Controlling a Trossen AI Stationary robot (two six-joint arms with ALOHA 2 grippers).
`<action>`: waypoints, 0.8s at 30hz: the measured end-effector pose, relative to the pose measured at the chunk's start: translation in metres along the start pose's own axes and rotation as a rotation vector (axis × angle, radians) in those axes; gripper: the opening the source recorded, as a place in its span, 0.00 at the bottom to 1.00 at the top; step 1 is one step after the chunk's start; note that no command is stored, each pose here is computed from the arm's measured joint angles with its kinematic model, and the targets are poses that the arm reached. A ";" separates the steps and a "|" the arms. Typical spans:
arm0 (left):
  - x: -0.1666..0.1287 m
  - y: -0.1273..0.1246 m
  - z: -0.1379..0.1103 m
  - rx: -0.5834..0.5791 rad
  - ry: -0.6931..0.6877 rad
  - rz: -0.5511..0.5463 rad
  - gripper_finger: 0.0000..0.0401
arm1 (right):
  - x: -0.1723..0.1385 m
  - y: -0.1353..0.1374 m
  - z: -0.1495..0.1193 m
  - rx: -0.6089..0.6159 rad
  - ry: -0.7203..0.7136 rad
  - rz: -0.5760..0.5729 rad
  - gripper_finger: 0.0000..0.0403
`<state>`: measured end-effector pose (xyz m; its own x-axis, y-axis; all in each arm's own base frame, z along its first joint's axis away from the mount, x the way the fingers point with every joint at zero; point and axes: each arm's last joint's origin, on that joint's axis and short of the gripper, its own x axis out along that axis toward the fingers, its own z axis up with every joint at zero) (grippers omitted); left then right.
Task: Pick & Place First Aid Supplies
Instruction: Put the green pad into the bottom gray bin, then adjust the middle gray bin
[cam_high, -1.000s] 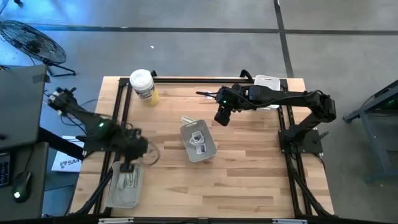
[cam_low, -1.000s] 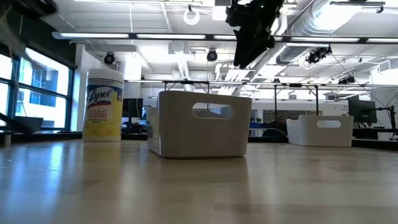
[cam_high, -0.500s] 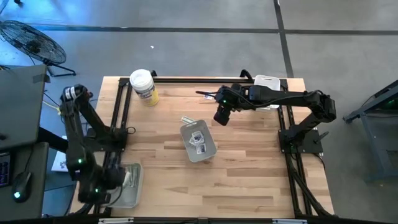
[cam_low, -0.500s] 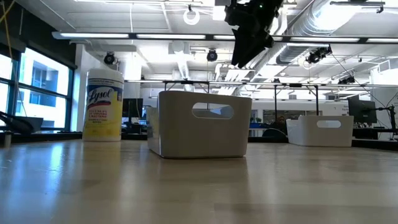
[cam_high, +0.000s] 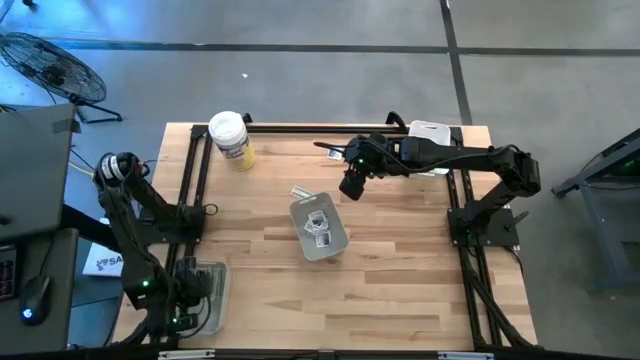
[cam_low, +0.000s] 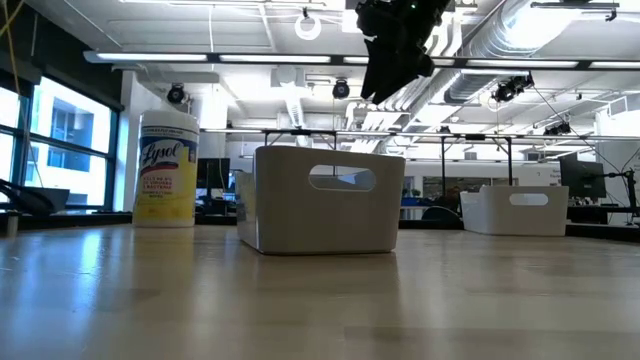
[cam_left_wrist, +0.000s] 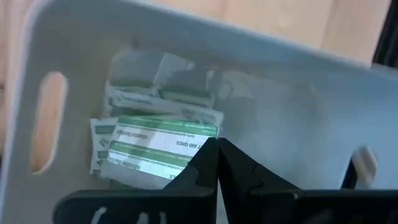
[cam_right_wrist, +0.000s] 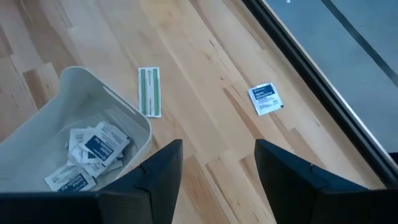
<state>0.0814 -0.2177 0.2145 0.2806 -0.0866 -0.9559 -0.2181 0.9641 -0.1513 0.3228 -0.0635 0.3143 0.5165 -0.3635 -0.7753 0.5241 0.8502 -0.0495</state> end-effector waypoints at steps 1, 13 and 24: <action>0.000 0.001 0.001 -0.025 0.001 0.005 0.01 | 0.000 0.000 0.000 0.009 0.000 0.001 0.48; 0.000 0.014 0.020 0.016 0.119 0.066 0.34 | 0.000 0.002 -0.001 0.064 0.027 0.069 0.48; -0.041 0.073 0.048 0.128 -0.341 0.229 0.40 | 0.012 0.004 -0.007 0.019 -0.006 0.067 0.48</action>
<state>0.0985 -0.1319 0.2544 0.5364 0.2002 -0.8199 -0.1985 0.9741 0.1080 0.3262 -0.0620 0.3005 0.5549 -0.3088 -0.7725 0.5013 0.8652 0.0142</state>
